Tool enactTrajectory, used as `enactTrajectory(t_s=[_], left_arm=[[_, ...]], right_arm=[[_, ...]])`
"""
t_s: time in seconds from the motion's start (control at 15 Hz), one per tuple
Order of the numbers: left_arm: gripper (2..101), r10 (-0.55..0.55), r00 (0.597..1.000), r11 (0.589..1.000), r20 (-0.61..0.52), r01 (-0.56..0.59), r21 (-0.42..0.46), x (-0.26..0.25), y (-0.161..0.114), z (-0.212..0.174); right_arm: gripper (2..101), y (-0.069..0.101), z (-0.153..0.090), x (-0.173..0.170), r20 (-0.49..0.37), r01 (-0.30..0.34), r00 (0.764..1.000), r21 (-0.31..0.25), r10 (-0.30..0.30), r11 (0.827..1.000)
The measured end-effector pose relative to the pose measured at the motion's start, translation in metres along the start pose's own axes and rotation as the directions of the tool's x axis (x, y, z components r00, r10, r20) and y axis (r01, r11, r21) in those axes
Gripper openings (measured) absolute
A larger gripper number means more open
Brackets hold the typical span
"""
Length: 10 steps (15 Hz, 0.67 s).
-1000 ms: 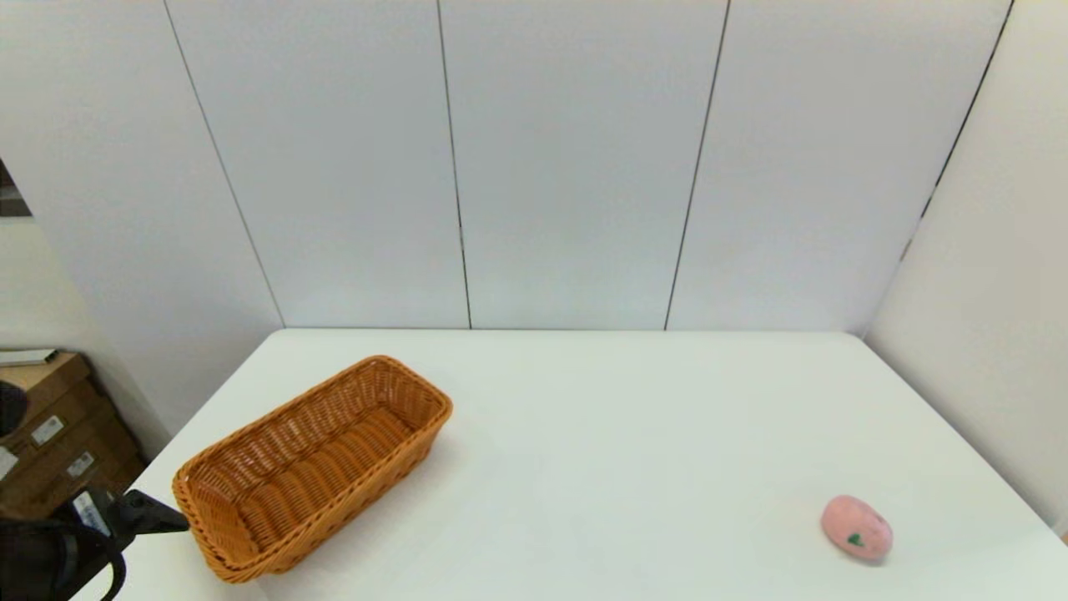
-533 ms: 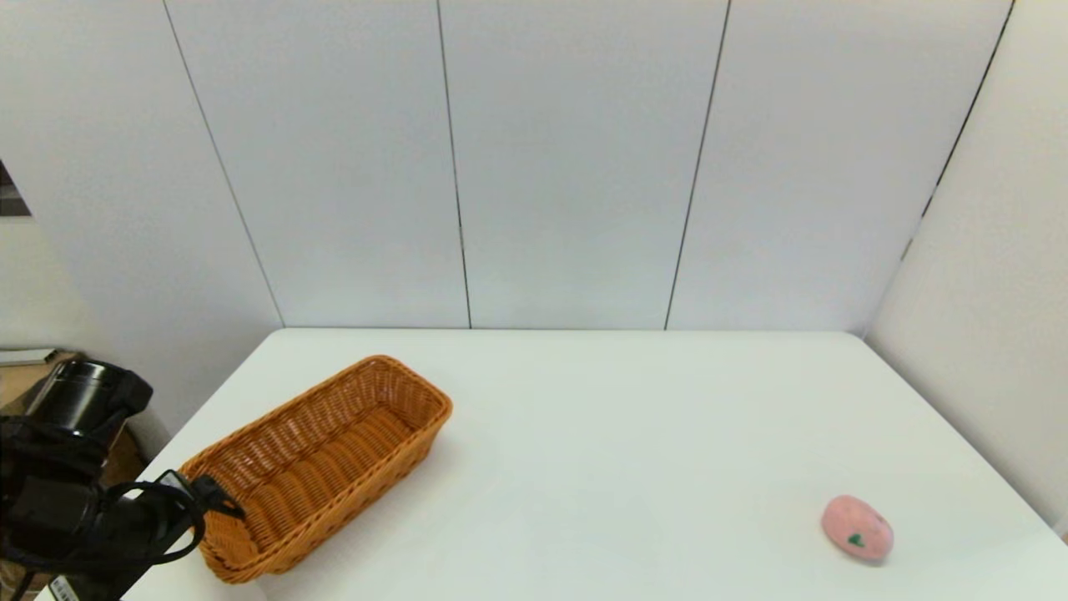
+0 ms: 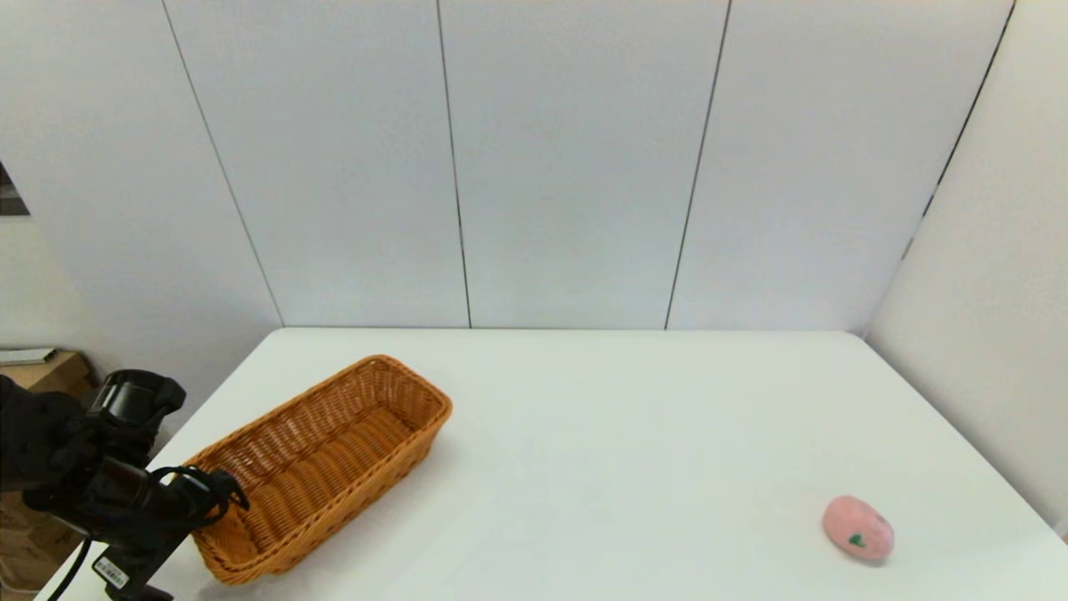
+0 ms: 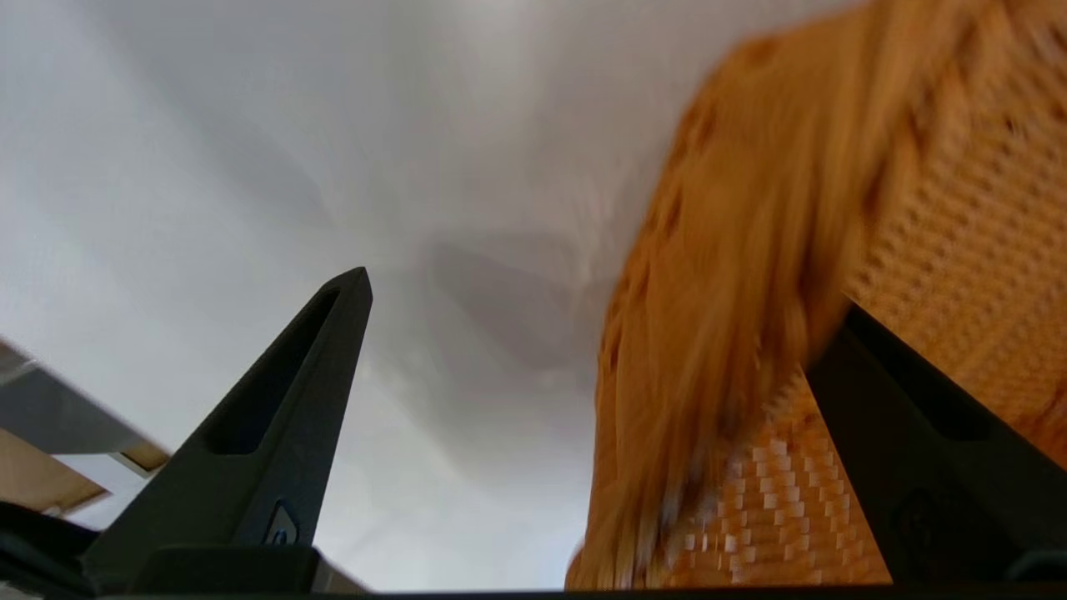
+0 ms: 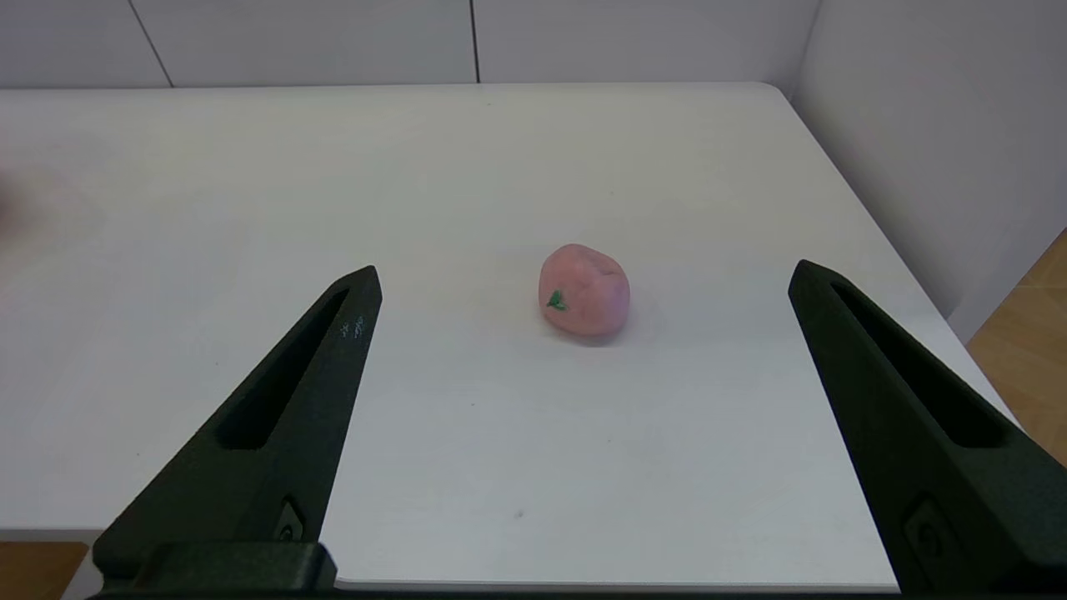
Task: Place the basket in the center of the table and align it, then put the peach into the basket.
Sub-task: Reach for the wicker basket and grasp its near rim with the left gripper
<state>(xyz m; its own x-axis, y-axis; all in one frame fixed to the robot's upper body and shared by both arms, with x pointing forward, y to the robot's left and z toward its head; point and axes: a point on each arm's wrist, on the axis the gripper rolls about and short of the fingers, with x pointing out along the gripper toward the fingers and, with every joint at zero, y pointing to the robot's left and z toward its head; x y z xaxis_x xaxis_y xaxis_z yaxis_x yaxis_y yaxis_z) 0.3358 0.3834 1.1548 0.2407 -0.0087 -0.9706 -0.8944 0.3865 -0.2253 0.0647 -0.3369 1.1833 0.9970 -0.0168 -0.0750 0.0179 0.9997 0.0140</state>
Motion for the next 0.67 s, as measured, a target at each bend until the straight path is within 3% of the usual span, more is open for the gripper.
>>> enactTrajectory(t_s=[0.33, 0.47, 0.67], left_arm=[[94.8, 0.025, 1.0, 1.0, -0.013, -0.025, -0.004, 0.011, -0.003, 0.005], [74.7, 0.031, 0.999, 1.0, -0.016, -0.031, 0.003, 0.013, -0.004, 0.004], [52.8, 0.037, 0.999, 0.999, -0.015, -0.037, 0.007, 0.014, -0.004, 0.004]], right_arm=[[97.1, 0.0, 0.0, 0.0, 0.0, 0.0, 1.0, 0.0, 0.0, 1.0], [97.1, 0.0, 0.0, 0.0, 0.0, 0.0, 1.0, 0.0, 0.0, 1.0], [97.1, 0.0, 0.0, 0.0, 0.001, 0.0, 1.0, 0.0, 0.0, 1.0]])
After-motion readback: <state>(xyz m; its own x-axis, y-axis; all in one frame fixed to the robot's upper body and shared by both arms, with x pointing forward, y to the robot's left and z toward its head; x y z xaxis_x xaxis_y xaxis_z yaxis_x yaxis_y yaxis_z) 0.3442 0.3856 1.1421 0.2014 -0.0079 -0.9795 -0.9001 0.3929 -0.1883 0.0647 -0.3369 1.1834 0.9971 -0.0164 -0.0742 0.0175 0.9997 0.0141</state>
